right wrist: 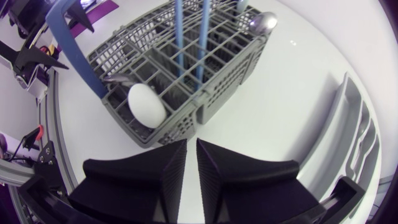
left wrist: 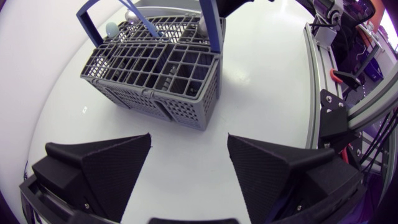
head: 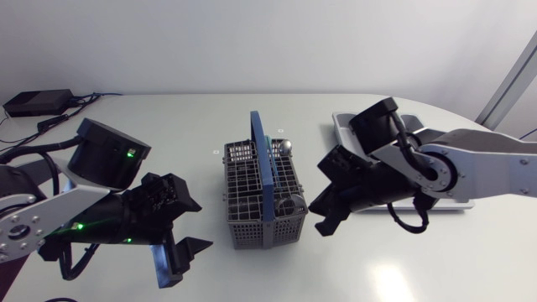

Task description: Unload the cutlery basket into the drawer organizer.

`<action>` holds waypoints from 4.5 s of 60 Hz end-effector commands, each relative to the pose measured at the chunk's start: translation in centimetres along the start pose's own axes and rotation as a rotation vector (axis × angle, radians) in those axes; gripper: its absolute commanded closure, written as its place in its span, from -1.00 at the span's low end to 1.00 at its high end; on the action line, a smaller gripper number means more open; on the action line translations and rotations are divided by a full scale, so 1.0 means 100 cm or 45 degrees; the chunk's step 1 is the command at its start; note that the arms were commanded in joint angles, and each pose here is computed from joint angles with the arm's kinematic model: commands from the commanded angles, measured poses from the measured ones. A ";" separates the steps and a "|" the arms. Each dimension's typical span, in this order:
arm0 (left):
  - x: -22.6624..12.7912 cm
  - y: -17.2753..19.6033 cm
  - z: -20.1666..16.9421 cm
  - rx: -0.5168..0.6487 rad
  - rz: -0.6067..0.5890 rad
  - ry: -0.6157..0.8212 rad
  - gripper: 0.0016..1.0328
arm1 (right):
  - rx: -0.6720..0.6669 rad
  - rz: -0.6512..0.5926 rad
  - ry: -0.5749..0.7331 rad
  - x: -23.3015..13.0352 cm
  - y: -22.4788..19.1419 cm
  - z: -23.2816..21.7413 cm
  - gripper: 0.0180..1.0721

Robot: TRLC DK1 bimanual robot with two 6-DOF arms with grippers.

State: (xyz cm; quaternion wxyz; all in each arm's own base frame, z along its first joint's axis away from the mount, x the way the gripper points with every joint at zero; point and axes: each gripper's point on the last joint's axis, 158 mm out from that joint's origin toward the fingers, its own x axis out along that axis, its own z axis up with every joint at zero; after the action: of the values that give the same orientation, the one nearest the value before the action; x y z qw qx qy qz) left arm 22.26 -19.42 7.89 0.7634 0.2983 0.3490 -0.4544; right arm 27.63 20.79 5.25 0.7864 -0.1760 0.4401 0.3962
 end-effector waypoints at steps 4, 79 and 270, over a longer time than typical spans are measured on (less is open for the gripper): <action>0.012 -0.016 -0.014 -0.017 -0.060 0.045 -0.84 | -0.029 0.065 0.040 0.013 0.028 -0.005 0.64; 0.063 -0.028 -0.037 -0.031 -0.132 0.128 0.64 | 0.204 0.003 -0.259 0.063 -0.130 0.119 0.64; 0.072 0.148 -0.057 -0.368 0.178 -0.002 0.42 | 0.181 0.086 -0.111 0.021 -0.015 0.030 0.64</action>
State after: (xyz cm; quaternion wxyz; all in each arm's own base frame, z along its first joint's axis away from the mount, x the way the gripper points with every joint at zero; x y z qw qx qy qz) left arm 38.22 -12.30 1.88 0.8384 0.2086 0.3763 -0.3347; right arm 31.15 22.03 5.25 0.8029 -0.0955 0.4384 0.3924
